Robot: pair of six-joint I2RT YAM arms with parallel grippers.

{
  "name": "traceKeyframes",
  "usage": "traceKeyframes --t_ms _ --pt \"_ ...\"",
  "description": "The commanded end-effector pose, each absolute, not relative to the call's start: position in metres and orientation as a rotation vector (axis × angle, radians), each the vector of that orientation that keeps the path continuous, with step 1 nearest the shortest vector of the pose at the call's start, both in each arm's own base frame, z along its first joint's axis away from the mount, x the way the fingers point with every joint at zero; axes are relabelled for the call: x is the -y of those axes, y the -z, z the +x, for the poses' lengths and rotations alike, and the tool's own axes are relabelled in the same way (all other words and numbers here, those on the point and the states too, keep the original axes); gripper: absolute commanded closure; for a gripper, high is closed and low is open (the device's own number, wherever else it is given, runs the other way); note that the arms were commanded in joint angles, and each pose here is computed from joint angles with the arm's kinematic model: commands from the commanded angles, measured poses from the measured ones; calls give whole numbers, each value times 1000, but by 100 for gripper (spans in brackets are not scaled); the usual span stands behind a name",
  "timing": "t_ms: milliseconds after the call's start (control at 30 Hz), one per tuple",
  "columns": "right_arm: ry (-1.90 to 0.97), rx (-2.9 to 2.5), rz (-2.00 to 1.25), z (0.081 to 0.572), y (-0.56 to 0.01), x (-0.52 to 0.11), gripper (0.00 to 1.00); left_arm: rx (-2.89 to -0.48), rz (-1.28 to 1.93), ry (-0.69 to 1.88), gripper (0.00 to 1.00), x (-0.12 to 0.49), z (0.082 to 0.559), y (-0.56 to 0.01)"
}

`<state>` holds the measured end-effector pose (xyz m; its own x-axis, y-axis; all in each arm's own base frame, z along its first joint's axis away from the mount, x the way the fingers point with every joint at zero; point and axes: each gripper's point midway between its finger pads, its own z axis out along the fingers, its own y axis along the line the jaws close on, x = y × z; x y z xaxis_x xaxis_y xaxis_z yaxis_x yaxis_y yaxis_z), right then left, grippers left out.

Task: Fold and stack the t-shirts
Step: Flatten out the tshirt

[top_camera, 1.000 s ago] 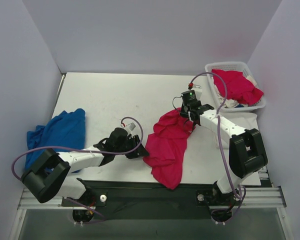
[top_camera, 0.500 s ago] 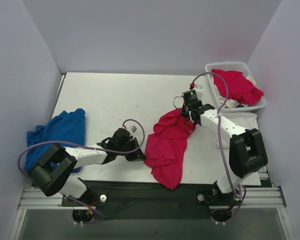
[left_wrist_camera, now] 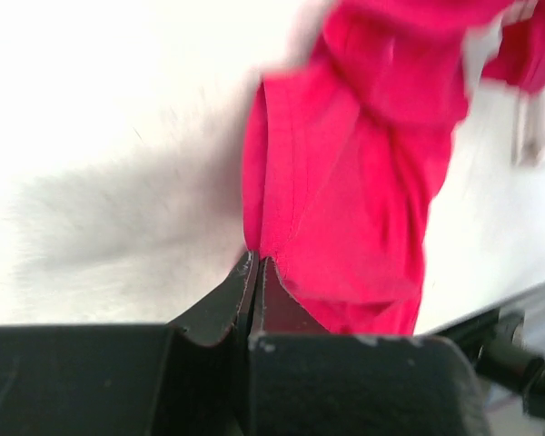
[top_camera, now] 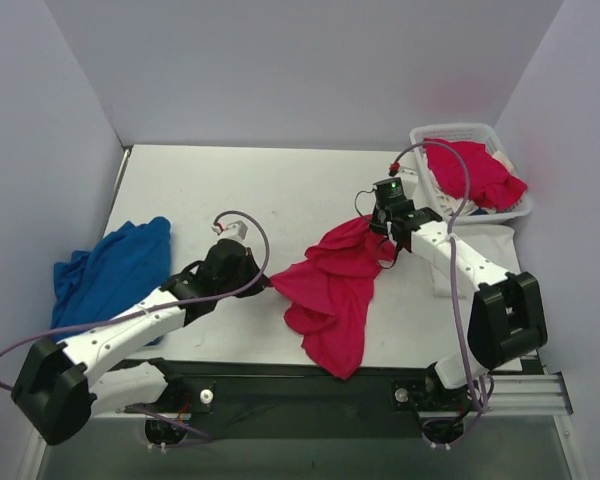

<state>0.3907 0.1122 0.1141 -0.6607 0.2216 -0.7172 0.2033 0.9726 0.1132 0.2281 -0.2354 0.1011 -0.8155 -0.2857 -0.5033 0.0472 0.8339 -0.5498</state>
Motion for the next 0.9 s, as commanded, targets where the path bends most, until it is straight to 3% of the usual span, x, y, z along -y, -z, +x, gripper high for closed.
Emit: traceKeyframes --t_ms 0,367,667,867 --pt "13 -2215 345 386 -159 -91 100 -2240 -266 514 100 192 258 -157" --pt "1 -1984 348 361 -260 -59 100 -1762 -578 268 100 68 310 -315" --pt "-203 -1813 219 346 -353 -79 100 -1526 -525 277 100 50 326 -437" --pt "-409 -1736 -29 325 -401 -120 100 -1333 -506 279 100 28 298 -528"
